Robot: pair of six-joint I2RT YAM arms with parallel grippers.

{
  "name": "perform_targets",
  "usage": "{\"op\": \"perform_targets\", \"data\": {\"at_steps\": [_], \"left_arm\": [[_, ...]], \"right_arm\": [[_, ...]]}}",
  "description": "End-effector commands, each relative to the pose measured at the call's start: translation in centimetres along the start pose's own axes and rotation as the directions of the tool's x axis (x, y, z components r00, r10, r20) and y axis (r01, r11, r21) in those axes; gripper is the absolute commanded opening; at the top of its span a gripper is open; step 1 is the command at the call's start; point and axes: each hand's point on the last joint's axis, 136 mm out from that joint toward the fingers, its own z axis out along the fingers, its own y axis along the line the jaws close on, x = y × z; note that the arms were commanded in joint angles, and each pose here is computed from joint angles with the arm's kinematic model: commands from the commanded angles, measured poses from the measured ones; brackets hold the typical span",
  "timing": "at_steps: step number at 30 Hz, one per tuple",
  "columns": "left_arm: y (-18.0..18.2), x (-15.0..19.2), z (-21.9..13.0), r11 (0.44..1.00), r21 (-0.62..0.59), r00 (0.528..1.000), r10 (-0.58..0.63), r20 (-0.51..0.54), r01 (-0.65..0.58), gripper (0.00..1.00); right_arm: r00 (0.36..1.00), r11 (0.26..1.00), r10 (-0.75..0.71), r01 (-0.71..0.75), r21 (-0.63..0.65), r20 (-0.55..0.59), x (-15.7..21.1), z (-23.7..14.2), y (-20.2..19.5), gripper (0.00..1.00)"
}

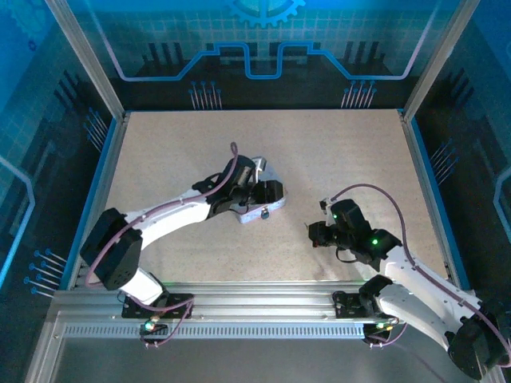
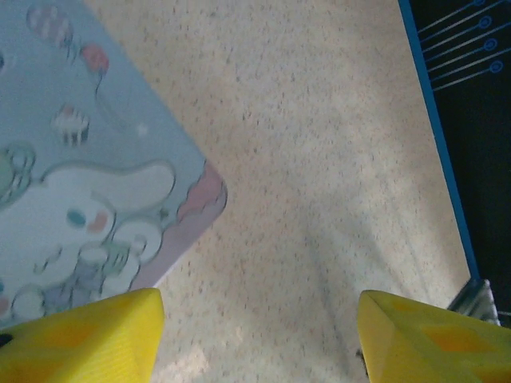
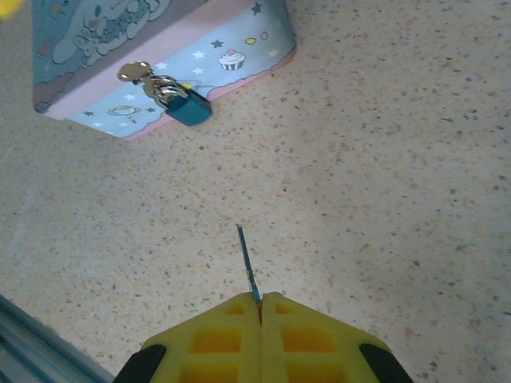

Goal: Unlock the padlock with the key

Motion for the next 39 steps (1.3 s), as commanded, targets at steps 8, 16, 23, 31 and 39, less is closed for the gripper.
{"op": "perform_targets", "data": {"at_steps": [8,16,23,31,39], "left_arm": [[1.1,-1.5,3.7,0.968,-0.164,0.977,0.169,-0.127,-0.189,0.67],[0.6,-1.0,5.9,0.958,-0.164,0.961,0.203,-0.19,-0.234,0.68],[0.9,0.2,7.1,0.944,-0.177,0.939,0.227,-0.259,-0.278,0.69],[1.1,2.4,7.0,0.938,-0.152,0.905,0.245,-0.348,-0.313,0.69],[0.6,4.6,5.9,0.935,-0.101,0.872,0.274,-0.406,-0.341,0.69]], "right_arm": [[1.0,0.997,-0.013,0.014,0.079,-0.011,0.9,-0.7,-1.5,0.05],[1.0,0.995,-0.006,0.008,0.101,-0.02,1.3,-1.0,-2.0,0.05],[1.0,0.994,0.002,-0.001,0.107,-0.007,1.3,-1.3,-2.2,0.05],[1.0,0.993,-0.003,0.003,0.115,-0.003,1.3,-1.7,-2.3,0.05],[1.0,0.992,0.001,0.0,0.125,-0.006,1.5,-1.8,-2.6,0.06]]}}
